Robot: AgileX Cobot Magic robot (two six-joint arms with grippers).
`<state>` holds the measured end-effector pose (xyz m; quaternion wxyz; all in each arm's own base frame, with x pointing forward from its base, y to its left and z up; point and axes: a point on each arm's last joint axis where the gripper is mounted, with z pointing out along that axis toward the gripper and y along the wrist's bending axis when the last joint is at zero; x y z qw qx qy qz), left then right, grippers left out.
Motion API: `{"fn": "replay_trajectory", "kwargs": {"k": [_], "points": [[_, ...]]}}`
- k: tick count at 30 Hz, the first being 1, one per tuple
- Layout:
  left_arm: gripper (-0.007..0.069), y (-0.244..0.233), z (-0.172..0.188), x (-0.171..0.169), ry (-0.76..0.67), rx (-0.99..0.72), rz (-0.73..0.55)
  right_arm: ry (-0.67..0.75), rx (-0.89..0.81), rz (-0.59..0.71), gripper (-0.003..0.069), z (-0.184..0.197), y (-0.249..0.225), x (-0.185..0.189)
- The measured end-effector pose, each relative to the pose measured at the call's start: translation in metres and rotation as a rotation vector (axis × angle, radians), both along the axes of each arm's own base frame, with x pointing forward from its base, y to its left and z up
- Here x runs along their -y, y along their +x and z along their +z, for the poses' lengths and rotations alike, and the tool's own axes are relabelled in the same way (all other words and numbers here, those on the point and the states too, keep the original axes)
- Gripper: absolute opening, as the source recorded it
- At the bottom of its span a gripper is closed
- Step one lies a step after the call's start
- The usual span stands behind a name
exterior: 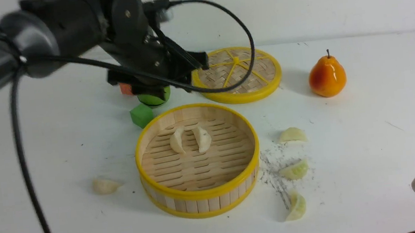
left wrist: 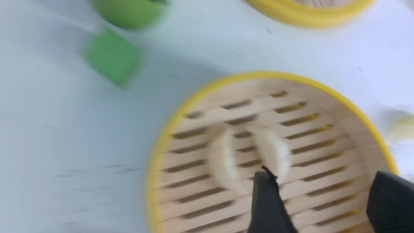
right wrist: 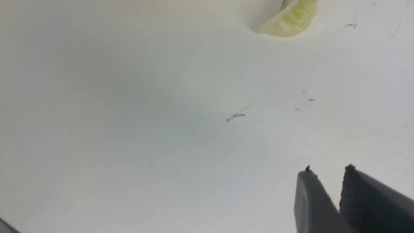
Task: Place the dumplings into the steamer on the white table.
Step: 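Reach for and grasp a dumpling on the table with the left gripper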
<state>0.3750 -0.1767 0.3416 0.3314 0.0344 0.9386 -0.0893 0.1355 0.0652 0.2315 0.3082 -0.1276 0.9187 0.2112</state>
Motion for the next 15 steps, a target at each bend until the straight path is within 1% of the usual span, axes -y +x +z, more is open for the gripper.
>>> {"fn": "replay_trajectory", "kwargs": {"k": [1, 3, 5, 6, 7, 9, 11, 13, 14, 15], "points": [[0.0385, -0.005, 0.01, -0.008, 0.052, 0.017, 0.019, 0.0, 0.0, 0.0, 0.0149, 0.0, 0.0, 0.0], [0.037, -0.015, 0.022, -0.024, 0.096, 0.036, 0.069, 0.0, 0.0, 0.0, 0.0149, 0.0, 0.0, 0.0], [0.0346, -0.026, 0.023, -0.05, 0.122, 0.031, 0.158, 0.0, 0.0, 0.0, 0.0153, 0.0, 0.0, 0.0], [0.0343, -0.027, 0.022, -0.052, 0.122, 0.029, 0.166, 0.0, 0.0, 0.0, 0.0153, 0.0, 0.0, 0.0], [0.0319, -0.037, 0.004, -0.071, 0.103, -0.001, 0.237, 0.0, 0.0, 0.0, 0.0155, 0.0, 0.0, 0.0], [0.0298, -0.045, -0.023, -0.094, 0.05, -0.032, 0.331, 0.0, 0.0, 0.0, 0.0157, 0.0, 0.0, 0.0], [0.0282, -0.055, -0.059, -0.113, -0.058, -0.082, 0.466, 0.0, 0.0, 0.0, 0.0157, 0.0, 0.0, 0.0], [0.0277, -0.062, -0.08, -0.12, -0.128, -0.117, 0.545, 0.0, 0.0, 0.0, 0.0157, 0.0, 0.0, 0.0], [0.0275, -0.067, -0.1, -0.127, -0.196, -0.15, 0.629, 0.001, 0.001, -0.001, 0.0157, 0.0, 0.0, 0.0], [0.0275, -0.069, -0.109, -0.129, -0.232, -0.161, 0.662, 0.002, 0.002, -0.003, 0.0157, 0.0, 0.0, 0.0]]}}
